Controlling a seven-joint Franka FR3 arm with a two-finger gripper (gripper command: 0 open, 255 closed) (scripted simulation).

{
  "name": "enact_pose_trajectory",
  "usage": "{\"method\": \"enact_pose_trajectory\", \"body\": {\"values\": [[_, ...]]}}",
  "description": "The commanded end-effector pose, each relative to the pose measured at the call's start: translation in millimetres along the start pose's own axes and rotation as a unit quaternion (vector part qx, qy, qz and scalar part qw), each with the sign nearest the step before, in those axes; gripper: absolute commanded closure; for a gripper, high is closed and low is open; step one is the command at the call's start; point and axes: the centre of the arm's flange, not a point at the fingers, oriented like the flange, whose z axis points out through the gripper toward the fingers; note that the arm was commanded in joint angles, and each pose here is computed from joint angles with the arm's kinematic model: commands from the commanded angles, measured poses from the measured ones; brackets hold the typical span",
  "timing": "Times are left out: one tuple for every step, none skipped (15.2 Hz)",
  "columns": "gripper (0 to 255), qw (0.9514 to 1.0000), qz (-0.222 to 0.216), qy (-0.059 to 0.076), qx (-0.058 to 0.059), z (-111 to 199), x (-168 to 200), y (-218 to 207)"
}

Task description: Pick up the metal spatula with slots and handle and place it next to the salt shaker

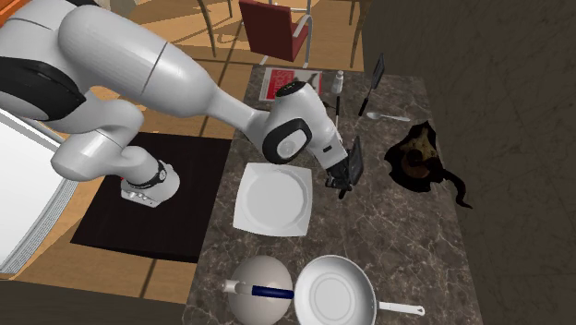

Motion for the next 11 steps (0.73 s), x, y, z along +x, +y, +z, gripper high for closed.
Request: {"method": "enact_pose_trajectory", "body": {"values": [[255,1.0000,0.000,0.000,0.000,-9.8,6.7,0.2],[255,1.0000,0.000,0.000,0.000,-14.0,9.9,0.4],[255,1.0000,0.000,0.000,0.000,-18.3,13.0,0.5],[255,1.0000,0.000,0.000,0.000,-22.5,16.1,0.6],[255,1.0000,0.000,0.000,0.000,-26.8,19.2,0.7],[255,1.0000,0.000,0.000,0.000,-31.0,22.4,0.9],[255,1.0000,0.000,0.000,0.000,-35.3,25.5,1.0],[255,1.0000,0.000,0.000,0.000,-39.6,28.6,1.1],[255,1.0000,0.000,0.000,0.000,-43.8,31.7,1.2],[255,1.0000,0.000,0.000,0.000,-48.1,34.9,1.4],[255,1.0000,0.000,0.000,0.000,-52.3,38.0,1.5]]}}
